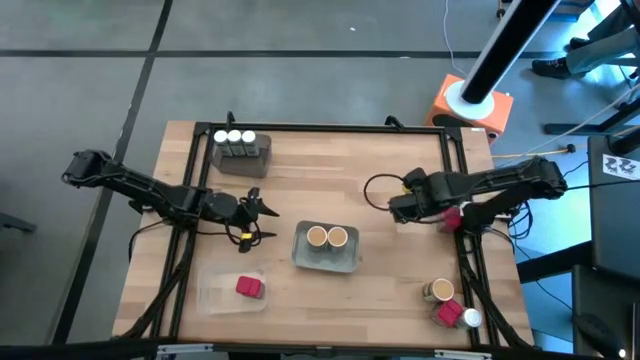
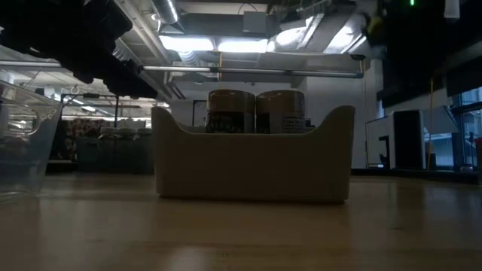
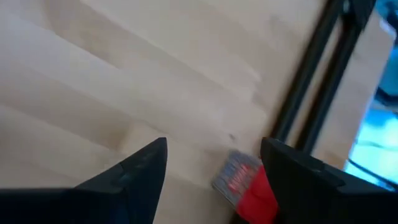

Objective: Sort spices by type
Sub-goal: Put the top red seasoning can into the white bin

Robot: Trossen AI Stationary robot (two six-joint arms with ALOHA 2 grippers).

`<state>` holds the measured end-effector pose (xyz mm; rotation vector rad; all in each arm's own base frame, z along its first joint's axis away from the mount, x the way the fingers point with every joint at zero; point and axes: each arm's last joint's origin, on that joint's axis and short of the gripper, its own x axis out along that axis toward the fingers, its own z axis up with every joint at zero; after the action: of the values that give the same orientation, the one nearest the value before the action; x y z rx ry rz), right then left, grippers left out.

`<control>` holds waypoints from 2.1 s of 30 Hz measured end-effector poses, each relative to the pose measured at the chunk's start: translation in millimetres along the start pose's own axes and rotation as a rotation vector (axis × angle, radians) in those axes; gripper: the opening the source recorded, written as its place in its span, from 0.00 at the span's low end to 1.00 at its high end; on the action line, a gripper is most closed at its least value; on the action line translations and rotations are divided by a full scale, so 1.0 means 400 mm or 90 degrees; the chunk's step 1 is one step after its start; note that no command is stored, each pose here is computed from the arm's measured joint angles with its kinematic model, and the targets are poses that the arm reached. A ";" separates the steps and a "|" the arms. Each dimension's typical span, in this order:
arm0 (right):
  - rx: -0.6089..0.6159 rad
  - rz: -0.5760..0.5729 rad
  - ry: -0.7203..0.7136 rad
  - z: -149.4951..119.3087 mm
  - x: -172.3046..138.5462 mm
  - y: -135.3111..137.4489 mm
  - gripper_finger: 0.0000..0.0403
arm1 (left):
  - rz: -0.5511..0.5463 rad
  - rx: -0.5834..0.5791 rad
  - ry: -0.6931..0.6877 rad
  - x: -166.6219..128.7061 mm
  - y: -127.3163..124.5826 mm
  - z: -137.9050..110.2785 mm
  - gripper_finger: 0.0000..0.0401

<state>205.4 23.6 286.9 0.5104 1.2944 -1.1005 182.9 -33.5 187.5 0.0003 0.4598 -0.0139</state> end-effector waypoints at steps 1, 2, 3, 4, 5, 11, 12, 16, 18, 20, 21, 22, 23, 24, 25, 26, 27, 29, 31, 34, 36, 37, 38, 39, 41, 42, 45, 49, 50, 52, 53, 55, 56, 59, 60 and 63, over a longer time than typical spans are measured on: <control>0.003 -0.014 0.024 0.002 0.018 -0.004 0.64 | 0.000 -0.001 0.001 0.000 0.000 0.000 0.65; 0.007 -0.025 0.046 0.003 0.034 -0.008 0.64 | 0.000 -0.002 0.001 0.000 0.000 0.000 0.65; 0.006 -0.033 0.066 0.004 0.050 -0.011 0.64 | 0.000 -0.003 0.001 0.000 0.000 -0.001 0.65; 0.010 -0.044 0.090 0.004 0.066 -0.016 0.64 | 0.000 -0.003 0.002 0.000 0.000 -0.001 0.65; 0.016 -0.053 0.110 0.004 0.080 -0.020 0.64 | 0.001 -0.004 0.004 0.000 0.000 -0.001 0.65; 0.047 -0.072 0.201 -0.009 0.147 -0.030 0.64 | 0.002 -0.002 0.011 0.000 0.001 -0.004 0.65; 0.052 -0.071 0.216 -0.011 0.158 -0.031 0.64 | 0.004 -0.002 0.013 0.000 0.001 -0.005 0.65; 0.062 -0.076 0.272 -0.028 0.194 -0.036 0.60 | 0.010 -0.002 0.013 0.000 0.002 -0.005 0.65; 0.068 -0.085 0.289 -0.036 0.206 -0.038 0.54 | 0.010 -0.002 0.012 0.000 0.002 -0.005 0.65; 0.071 -0.095 0.299 -0.043 0.215 -0.042 0.49 | 0.010 -0.002 0.013 0.000 0.002 -0.005 0.65; 0.071 -0.099 0.299 -0.046 0.218 -0.043 0.46 | 0.011 -0.002 0.014 0.000 0.002 -0.005 0.65; 0.072 -0.104 0.300 -0.048 0.222 -0.044 0.44 | 0.011 -0.002 0.014 0.000 0.002 -0.005 0.65; 0.075 -0.109 0.302 -0.051 0.226 -0.046 0.42 | 0.011 -0.002 0.014 0.000 0.002 -0.005 0.65; 0.080 -0.116 0.303 -0.053 0.230 -0.048 0.40 | 0.011 -0.002 0.014 0.000 0.002 -0.005 0.65; 0.083 -0.120 0.304 -0.056 0.234 -0.049 0.39 | 0.011 -0.002 0.014 0.000 0.002 -0.005 0.65; 0.083 -0.125 0.306 -0.059 0.238 -0.051 0.39 | 0.011 -0.002 0.014 0.000 0.002 -0.005 0.65; 0.083 -0.129 0.308 -0.061 0.242 -0.053 0.39 | 0.011 -0.002 0.014 0.000 0.002 -0.005 0.65; 0.082 -0.136 0.310 -0.065 0.248 -0.055 0.38 | 0.011 -0.002 0.014 0.000 0.002 -0.005 0.65; 0.088 -0.141 0.314 -0.069 0.254 -0.057 0.38 | 0.011 -0.002 0.014 0.000 0.002 -0.005 0.65; 0.087 -0.132 0.320 -0.073 0.263 -0.055 0.38 | 0.011 -0.002 0.014 0.000 0.002 -0.005 0.65; 0.078 -0.123 0.319 -0.073 0.264 -0.053 0.38 | 0.011 -0.002 0.014 0.000 0.002 -0.005 0.65; 0.074 -0.118 0.318 -0.072 0.264 -0.052 0.38 | 0.011 -0.002 0.014 0.000 0.002 -0.005 0.65; 0.070 -0.113 0.318 -0.071 0.263 -0.050 0.38 | 0.011 -0.002 0.014 0.000 0.002 -0.005 0.65; 0.068 -0.110 0.317 -0.069 0.261 -0.049 0.38 | 0.011 -0.002 0.014 0.000 0.002 -0.005 0.65; 0.066 -0.101 0.312 -0.065 0.257 -0.046 0.38 | 0.011 -0.002 0.014 0.000 0.002 -0.005 0.65; 0.063 -0.096 0.310 -0.063 0.254 -0.044 0.38 | 0.011 -0.002 0.014 0.000 0.002 -0.005 0.65; 0.053 -0.075 0.301 -0.055 0.244 -0.037 0.38 | 0.011 -0.002 0.014 0.000 0.002 -0.005 0.65; 0.044 -0.047 0.270 -0.040 0.230 -0.026 0.38 | 0.011 -0.001 0.014 0.000 0.002 -0.005 0.65; 0.042 -0.039 0.263 -0.037 0.228 -0.023 0.38 | 0.011 -0.001 0.014 0.000 0.002 -0.005 0.65; 0.032 -0.019 0.252 -0.031 0.223 -0.016 0.38 | 0.011 -0.001 0.014 0.000 0.002 -0.005 0.65; 0.025 -0.007 0.247 -0.028 0.220 -0.012 0.38 | 0.011 -0.001 0.014 0.000 0.002 -0.005 0.65; 0.015 0.017 0.232 -0.020 0.213 -0.004 0.38 | 0.011 -0.001 0.014 0.000 0.002 -0.005 0.65; 0.011 0.029 0.226 -0.017 0.210 0.000 0.38 | 0.011 -0.001 0.014 0.000 0.002 -0.005 0.65; 0.005 0.057 0.204 -0.007 0.202 0.010 0.38 | 0.011 -0.001 0.014 0.000 0.002 -0.005 0.65; 0.003 0.065 0.198 -0.004 0.199 0.013 0.38 | 0.011 -0.001 0.014 0.000 0.002 -0.005 0.65; 0.005 0.091 0.183 0.006 0.188 0.023 0.38 | 0.011 -0.001 0.014 0.000 0.002 -0.005 0.65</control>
<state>206.8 -1.1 215.3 0.7766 1.4782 -0.9366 182.0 -32.7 185.6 0.0034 0.4811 0.0033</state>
